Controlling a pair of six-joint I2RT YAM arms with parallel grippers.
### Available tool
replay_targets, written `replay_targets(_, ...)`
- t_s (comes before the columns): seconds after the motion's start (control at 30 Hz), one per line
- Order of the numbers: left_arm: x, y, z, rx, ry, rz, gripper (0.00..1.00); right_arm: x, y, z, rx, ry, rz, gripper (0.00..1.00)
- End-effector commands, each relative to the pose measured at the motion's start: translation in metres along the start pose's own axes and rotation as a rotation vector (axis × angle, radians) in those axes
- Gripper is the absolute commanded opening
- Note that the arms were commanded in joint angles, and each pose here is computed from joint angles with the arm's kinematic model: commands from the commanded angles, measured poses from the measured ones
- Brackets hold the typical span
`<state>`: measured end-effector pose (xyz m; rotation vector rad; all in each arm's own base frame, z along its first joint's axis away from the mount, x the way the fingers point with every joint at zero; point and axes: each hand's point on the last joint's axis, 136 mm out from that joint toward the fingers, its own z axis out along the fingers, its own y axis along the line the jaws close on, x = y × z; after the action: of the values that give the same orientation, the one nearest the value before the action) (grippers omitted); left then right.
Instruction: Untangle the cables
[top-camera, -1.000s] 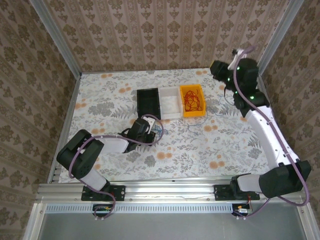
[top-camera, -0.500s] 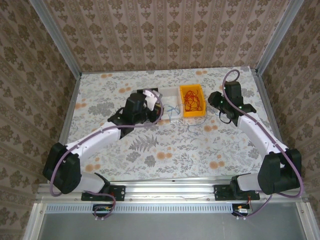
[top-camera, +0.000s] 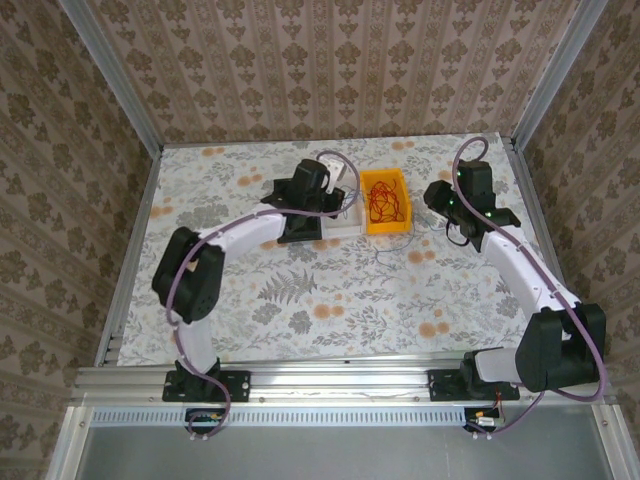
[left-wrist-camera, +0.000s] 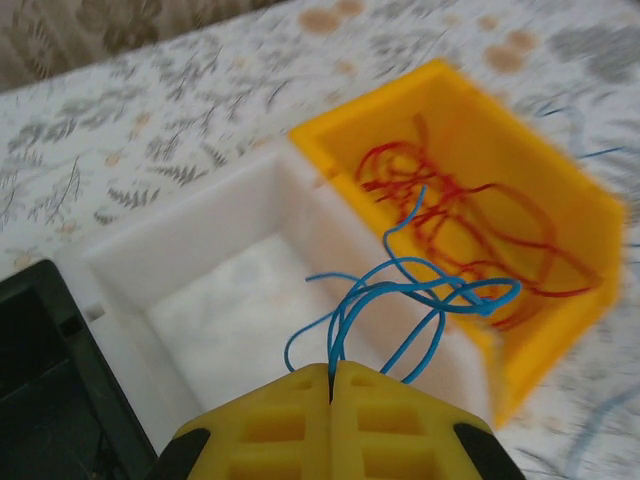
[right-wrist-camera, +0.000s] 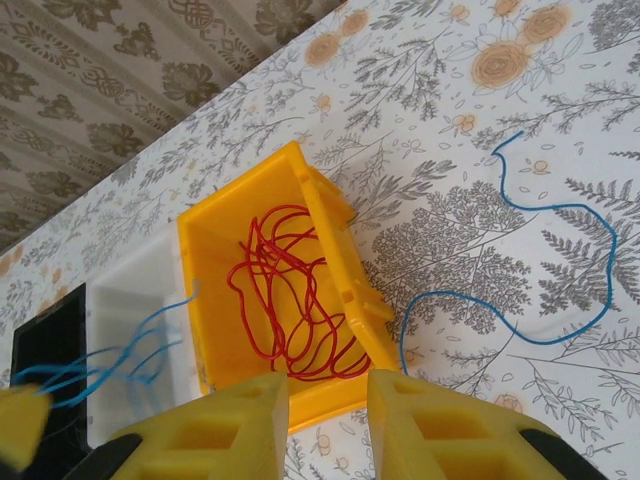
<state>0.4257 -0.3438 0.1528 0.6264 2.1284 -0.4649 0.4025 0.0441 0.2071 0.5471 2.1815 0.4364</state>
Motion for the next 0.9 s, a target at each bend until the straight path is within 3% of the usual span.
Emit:
replay_targets(0.0, -0.023, 0.019, 0.011, -0.103, -0.062, -0.025, 0.00, 0.004, 0.005, -0.002, -0.038, 0.008, -0.012, 0.28)
replay_targets(0.07, -0.026, 0.022, 0.018, -0.115, -0.067, -0.049, 0.05, 0.017, 0.000, 0.005, -0.032, 0.047, -0.006, 0.31)
replay_targets(0.13, -0.030, 0.021, 0.020, -0.112, -0.076, -0.070, 0.42, 0.032, -0.004, 0.013, -0.028, 0.100, 0.003, 0.34)
replay_targets(0.17, -0.034, 0.020, 0.019, -0.109, -0.084, -0.082, 0.56, 0.040, -0.004, 0.018, -0.031, 0.128, 0.002, 0.36)
replay_targets(0.2, -0.037, 0.020, 0.017, -0.112, -0.091, -0.097, 0.65, 0.048, -0.006, 0.023, -0.025, 0.154, 0.001, 0.38)
replay_targets(0.23, -0.041, 0.020, 0.014, -0.110, -0.101, -0.108, 0.68, 0.057, -0.010, 0.030, -0.010, 0.186, -0.001, 0.39)
replay_targets(0.43, -0.046, 0.024, -0.018, -0.124, -0.171, -0.183, 0.69, 0.097, -0.036, 0.059, 0.078, 0.317, 0.019, 0.40)
replay_targets(0.87, 0.002, 0.042, -0.046, -0.210, -0.137, -0.275, 0.68, 0.129, -0.061, 0.092, 0.159, 0.411, 0.044, 0.37)
